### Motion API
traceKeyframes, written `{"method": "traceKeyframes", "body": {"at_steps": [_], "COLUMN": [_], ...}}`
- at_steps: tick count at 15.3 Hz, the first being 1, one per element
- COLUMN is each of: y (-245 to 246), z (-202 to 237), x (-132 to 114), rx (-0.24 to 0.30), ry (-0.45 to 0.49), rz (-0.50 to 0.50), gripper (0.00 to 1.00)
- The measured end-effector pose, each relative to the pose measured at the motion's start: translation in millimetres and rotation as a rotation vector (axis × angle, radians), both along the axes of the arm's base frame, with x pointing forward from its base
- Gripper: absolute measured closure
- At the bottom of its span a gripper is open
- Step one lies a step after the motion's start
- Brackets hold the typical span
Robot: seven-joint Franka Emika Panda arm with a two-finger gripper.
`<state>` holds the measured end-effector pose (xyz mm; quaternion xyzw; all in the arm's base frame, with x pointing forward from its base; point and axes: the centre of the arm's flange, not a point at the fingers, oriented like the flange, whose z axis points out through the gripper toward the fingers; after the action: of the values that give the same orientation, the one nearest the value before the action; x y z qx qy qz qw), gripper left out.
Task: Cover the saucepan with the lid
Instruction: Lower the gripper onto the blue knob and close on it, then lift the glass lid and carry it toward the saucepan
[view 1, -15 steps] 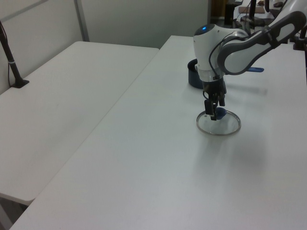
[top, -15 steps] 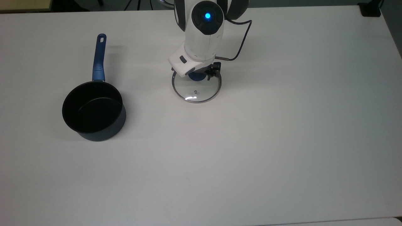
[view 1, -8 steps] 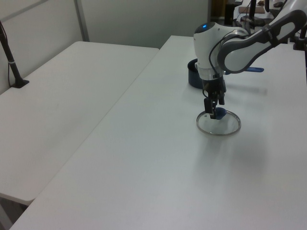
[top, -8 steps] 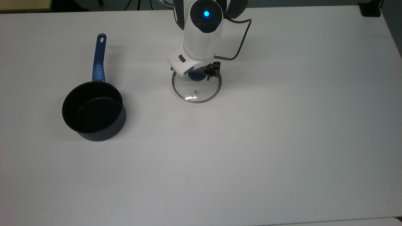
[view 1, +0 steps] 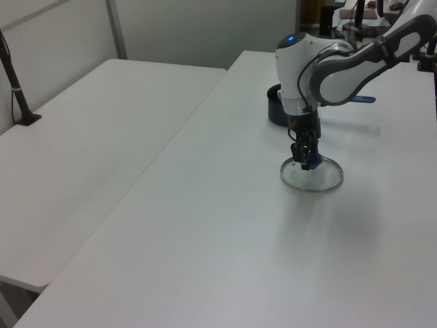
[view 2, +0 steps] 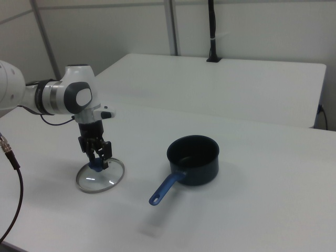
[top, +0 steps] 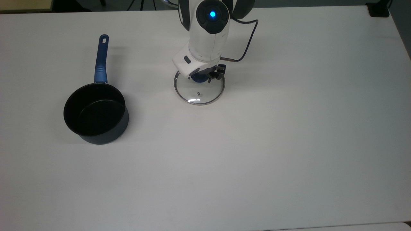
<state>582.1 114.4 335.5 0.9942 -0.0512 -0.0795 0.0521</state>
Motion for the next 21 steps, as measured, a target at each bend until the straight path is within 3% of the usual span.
{"method": "traceKeyframes", "body": {"at_steps": [9, 17, 21], "y": [-2, -49, -85], "z": [10, 106, 131], "x": [0, 19, 29], "rx": [-0.003, -0.005, -0.009], "ry": [-0.002, -0.059, -0.091], "rz": [-0.017, -0.109, -0.173], "gripper": [0.35, 0.35, 0.35]}}
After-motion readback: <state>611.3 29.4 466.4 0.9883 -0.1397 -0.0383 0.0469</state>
